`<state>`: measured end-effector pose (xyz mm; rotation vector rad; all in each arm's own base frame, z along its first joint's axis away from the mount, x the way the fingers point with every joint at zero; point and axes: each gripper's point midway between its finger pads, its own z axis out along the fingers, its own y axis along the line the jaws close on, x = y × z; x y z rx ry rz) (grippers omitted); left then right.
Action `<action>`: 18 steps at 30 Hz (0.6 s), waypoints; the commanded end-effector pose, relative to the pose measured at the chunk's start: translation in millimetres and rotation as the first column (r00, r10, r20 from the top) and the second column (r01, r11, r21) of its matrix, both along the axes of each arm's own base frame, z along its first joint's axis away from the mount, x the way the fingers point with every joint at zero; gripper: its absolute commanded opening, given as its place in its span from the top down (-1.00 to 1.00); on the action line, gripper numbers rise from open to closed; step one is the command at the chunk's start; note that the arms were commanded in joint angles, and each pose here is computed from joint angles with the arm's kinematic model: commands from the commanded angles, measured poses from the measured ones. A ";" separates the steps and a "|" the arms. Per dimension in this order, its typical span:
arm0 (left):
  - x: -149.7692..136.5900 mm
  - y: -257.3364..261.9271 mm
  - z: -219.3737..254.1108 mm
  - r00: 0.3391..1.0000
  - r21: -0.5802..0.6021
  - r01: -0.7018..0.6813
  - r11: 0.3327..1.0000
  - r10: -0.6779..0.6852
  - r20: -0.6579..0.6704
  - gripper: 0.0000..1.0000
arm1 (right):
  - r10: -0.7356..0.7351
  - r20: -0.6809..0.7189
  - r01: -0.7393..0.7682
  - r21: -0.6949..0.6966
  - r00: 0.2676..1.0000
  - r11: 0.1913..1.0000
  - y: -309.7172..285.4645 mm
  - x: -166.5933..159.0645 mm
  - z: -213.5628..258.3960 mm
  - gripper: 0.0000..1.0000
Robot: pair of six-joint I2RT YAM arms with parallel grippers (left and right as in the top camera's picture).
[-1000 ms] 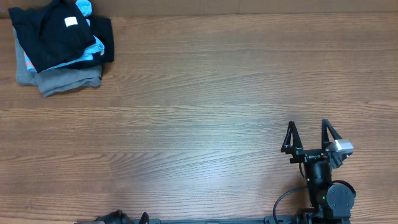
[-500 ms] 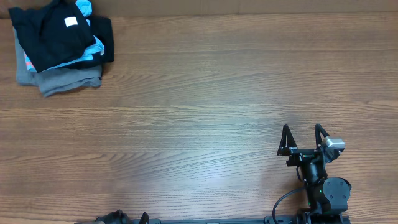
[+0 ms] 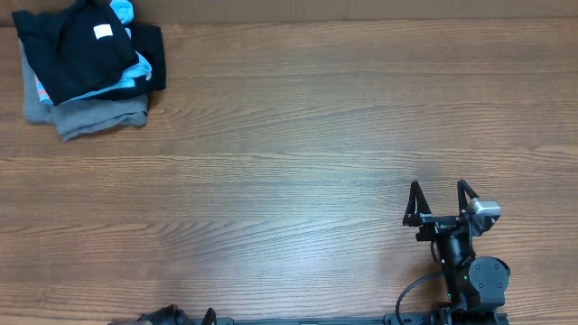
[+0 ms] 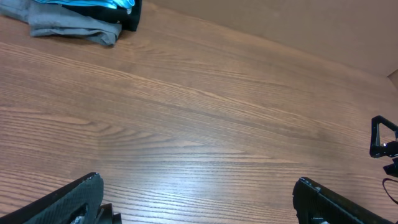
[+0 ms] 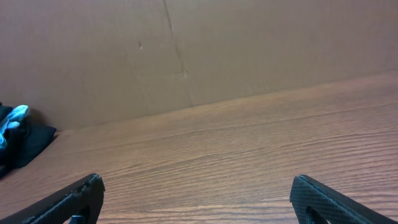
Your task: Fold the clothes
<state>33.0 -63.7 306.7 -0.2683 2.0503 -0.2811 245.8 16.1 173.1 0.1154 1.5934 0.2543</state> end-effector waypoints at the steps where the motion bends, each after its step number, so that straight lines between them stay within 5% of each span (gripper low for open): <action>1: -1.3 0.0 0.1 1.000 -0.007 -0.010 1.000 0.011 0.008 -1.00 | 0.003 0.004 -0.003 -0.004 1.000 1.000 0.3 0.0 -1.9 -1.00; 18: -1.4 21.1 -1.7 0.993 0.054 -0.116 0.992 0.116 -0.003 -1.00 | 0.003 0.004 -0.003 -0.004 1.000 1.000 0.3 0.0 -1.9 -1.00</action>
